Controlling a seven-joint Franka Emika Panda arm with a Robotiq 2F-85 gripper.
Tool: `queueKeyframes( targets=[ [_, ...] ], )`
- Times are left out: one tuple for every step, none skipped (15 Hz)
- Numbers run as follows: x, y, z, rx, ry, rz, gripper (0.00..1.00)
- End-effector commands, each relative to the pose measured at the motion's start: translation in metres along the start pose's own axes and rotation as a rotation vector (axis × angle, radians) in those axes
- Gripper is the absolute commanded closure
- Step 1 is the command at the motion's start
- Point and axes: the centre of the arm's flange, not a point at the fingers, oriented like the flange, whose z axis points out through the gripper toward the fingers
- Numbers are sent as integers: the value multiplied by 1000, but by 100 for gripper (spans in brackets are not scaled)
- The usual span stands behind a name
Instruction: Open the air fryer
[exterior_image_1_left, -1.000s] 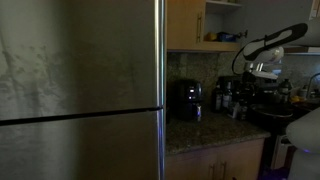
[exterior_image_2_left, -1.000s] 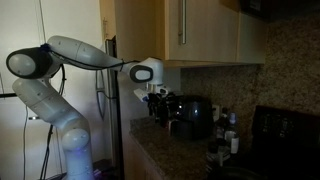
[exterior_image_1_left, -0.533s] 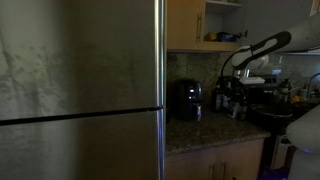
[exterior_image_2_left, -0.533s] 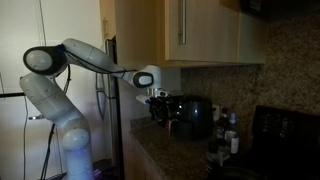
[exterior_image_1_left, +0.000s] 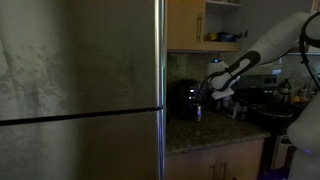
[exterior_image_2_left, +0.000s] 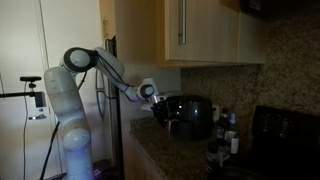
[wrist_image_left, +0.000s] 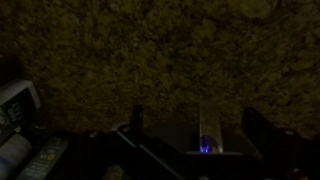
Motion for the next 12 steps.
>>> queueKeyframes(
  targets=[
    [3, 1, -2, 0, 5, 3, 0],
    [12, -5, 13, -15, 10, 35, 0],
    [16, -11, 23, 9, 25, 49, 0],
    [19, -16, 29, 24, 50, 81, 0],
    [22, -20, 34, 58, 69, 108, 0],
    [26, -24, 40, 74, 98, 135, 0],
    [29, -27, 45, 86, 116, 150, 0],
    [33, -29, 51, 86, 145, 175, 0],
    [35, -30, 56, 86, 162, 190, 0],
    [39, -31, 61, 79, 185, 206, 0],
    [42, -34, 67, 80, 201, 217, 0],
    [46, -37, 71, 67, 219, 244, 0]
  ],
)
